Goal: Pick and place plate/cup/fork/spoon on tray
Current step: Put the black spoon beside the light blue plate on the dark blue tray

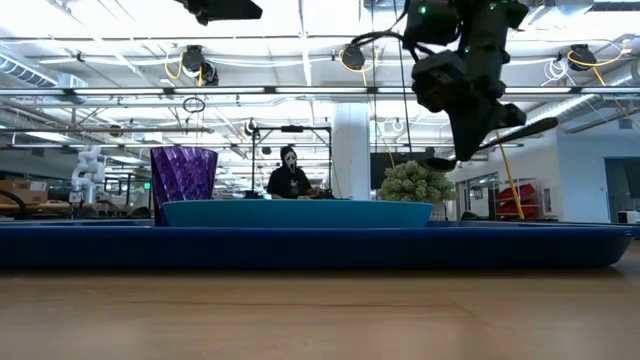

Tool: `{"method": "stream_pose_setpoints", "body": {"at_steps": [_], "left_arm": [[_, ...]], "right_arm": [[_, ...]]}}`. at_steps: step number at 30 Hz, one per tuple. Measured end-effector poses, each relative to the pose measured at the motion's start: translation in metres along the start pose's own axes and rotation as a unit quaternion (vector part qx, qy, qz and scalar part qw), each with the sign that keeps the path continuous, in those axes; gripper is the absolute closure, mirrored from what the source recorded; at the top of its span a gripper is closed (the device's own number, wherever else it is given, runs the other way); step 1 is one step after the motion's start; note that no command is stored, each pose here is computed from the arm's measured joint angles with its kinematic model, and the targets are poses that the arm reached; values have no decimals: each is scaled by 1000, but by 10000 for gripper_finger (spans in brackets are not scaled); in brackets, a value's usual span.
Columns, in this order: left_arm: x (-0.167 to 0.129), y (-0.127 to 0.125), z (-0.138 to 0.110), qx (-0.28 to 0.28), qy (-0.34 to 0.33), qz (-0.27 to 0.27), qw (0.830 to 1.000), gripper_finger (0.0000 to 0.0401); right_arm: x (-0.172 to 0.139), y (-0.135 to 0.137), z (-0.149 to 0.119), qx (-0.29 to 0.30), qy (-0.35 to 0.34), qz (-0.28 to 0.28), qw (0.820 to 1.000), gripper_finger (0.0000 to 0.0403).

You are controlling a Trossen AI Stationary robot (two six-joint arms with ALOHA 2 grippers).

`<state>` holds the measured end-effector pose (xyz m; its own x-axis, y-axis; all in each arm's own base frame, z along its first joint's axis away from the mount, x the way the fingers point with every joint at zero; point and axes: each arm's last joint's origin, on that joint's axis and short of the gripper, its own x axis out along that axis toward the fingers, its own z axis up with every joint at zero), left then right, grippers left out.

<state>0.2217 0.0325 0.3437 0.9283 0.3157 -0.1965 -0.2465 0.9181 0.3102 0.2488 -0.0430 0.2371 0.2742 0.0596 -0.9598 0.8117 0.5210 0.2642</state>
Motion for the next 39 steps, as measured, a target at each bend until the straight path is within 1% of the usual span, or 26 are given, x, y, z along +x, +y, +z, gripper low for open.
{"method": "stream_pose_setpoints", "body": {"at_steps": [4,7,15,20,23,27,31,39], "left_arm": [[0,0,-2,28,12,14,999,357],[0,1,-3,42,20,24,999,357],[0,1,-5,74,36,27,996,357],[-1,2,-8,69,57,61,994,357],[-1,2,-11,70,76,64,993,357],[-1,1,-15,75,93,58,991,357],[-2,1,-16,75,102,55,990,357],[-2,0,-19,78,113,46,989,357]], "right_arm": [[6,12,-4,24,-51,-17,998,403],[16,22,-6,35,-82,-32,996,403],[55,39,-15,81,-86,-73,990,403],[75,44,-21,137,-90,-97,982,403],[84,47,-26,169,-99,-109,975,403],[90,52,-34,201,-124,-113,965,403],[94,55,-41,218,-130,-116,960,403],[96,56,-55,225,-133,-137,956,403]]}}
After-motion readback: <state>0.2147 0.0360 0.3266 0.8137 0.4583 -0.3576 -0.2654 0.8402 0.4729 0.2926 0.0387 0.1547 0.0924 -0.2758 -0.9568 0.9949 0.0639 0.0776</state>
